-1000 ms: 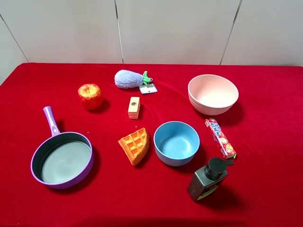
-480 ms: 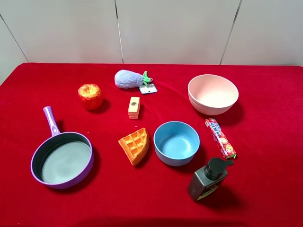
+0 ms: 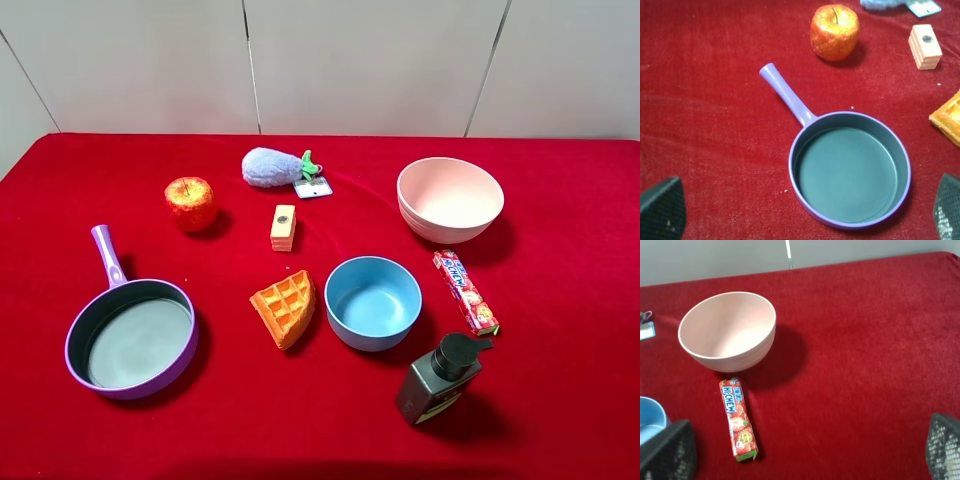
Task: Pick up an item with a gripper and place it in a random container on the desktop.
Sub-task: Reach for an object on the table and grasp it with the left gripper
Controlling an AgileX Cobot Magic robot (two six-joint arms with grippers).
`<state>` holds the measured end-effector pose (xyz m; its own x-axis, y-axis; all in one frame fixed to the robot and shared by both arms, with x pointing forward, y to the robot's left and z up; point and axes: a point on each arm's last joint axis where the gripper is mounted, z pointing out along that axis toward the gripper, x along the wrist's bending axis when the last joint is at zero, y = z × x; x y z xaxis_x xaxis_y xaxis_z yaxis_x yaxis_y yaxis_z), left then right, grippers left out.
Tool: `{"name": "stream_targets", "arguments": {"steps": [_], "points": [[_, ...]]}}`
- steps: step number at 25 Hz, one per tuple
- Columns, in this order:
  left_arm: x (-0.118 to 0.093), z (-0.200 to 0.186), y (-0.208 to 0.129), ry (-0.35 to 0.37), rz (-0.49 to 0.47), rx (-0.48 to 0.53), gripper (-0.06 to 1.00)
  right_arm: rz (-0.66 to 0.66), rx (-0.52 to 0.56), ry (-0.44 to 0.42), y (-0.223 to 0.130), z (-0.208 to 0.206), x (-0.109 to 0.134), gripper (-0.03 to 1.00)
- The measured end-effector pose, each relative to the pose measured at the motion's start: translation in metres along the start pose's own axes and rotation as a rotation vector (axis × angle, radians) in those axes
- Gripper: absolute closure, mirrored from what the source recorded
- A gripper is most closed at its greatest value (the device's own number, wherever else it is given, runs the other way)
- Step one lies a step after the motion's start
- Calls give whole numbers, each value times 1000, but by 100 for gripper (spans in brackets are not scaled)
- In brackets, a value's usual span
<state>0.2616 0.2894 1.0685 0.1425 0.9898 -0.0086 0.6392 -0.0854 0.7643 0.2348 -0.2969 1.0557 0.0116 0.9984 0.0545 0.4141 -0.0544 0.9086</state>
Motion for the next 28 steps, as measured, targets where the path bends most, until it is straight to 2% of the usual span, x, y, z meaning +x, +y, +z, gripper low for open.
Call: {"name": "stream_targets", "arguments": {"steps": [9,17,28], "points": [[7,16,52,-24,-18,137,-4,0,0,0,0,0,0,28],[17,46,100,-47,44,248,-4,0,0,0,0,0,0,28],[29,90,151,-73,100,341,-4,0,0,0,0,0,0,28]]}}
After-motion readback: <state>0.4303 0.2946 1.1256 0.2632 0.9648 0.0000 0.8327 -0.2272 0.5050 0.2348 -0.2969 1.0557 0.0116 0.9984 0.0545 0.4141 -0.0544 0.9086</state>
